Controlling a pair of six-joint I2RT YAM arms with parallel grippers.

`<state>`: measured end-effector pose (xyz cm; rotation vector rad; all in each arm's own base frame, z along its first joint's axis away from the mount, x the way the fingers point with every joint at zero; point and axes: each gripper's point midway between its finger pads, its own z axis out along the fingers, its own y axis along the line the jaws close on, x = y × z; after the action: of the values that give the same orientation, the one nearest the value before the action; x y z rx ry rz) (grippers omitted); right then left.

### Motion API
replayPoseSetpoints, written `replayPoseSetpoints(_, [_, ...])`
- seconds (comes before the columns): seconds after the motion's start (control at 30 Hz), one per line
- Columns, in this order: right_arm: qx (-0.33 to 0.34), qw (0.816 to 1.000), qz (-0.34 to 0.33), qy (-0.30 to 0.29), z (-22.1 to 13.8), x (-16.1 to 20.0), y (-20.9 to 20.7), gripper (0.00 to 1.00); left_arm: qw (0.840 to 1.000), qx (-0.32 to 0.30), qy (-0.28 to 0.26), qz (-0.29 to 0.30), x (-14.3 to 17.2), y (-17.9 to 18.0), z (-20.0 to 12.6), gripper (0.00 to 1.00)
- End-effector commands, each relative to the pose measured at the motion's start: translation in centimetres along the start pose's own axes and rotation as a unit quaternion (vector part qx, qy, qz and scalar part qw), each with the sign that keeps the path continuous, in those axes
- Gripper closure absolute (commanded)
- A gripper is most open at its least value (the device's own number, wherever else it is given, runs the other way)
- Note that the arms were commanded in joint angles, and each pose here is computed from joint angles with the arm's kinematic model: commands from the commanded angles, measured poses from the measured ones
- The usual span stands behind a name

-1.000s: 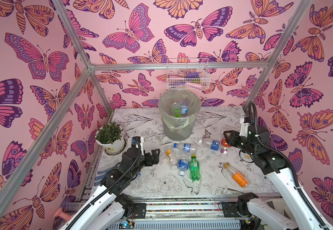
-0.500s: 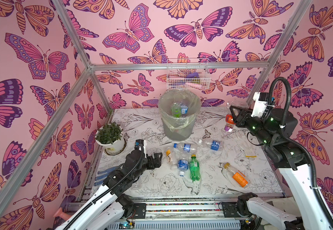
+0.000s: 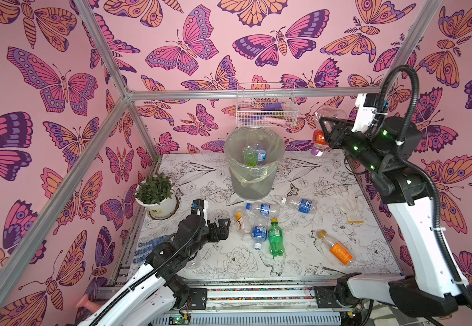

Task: Throw the plastic bottles in the bin
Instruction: Throw the plastic bottle into the trash bin.

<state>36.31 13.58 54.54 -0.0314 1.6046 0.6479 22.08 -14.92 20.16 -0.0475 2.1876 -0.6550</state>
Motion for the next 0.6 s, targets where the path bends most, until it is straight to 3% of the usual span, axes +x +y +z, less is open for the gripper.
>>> replayPoseSetpoints(0.0, [-0.023, 1.0, 0.003, 0.013, 1.6, -0.2, 1.4, 1.0, 1.0, -0.009, -0.001, -0.004, 0.4, 0.6, -0.3, 0.03])
replayPoseSetpoints(0.17, [-0.037, 0.999, 0.0, 0.038, 5.4, 1.0, 2.7, 1.0, 1.0, -0.009, -0.004, -0.007, 0.4, 0.7, -0.8, 0.03])
replayPoseSetpoints(0.27, [-0.033, 0.997, 0.0, 0.074, 8.8, 3.5, 2.5, 1.0, 1.0, -0.006, -0.005, -0.009, 0.4, 0.6, -1.1, 0.04])
replayPoseSetpoints(0.43, [-0.013, 0.985, 0.005, 0.173, 14.7, 10.6, 0.7, 1.0, 1.0, -0.001, -0.012, -0.013, 0.1, 0.4, -1.7, 0.04])
replayPoseSetpoints(0.47, [-0.006, 0.981, 0.006, 0.194, 15.5, 11.9, 0.2, 0.9, 1.0, -0.001, -0.012, -0.013, 0.1, 0.4, -1.8, 0.04])
replayPoseSetpoints(0.57, [0.032, 0.972, -0.002, 0.234, 16.2, 14.1, -0.6, 0.04, 1.0, 0.0, -0.014, -0.012, -0.1, 0.4, -2.3, 0.04])
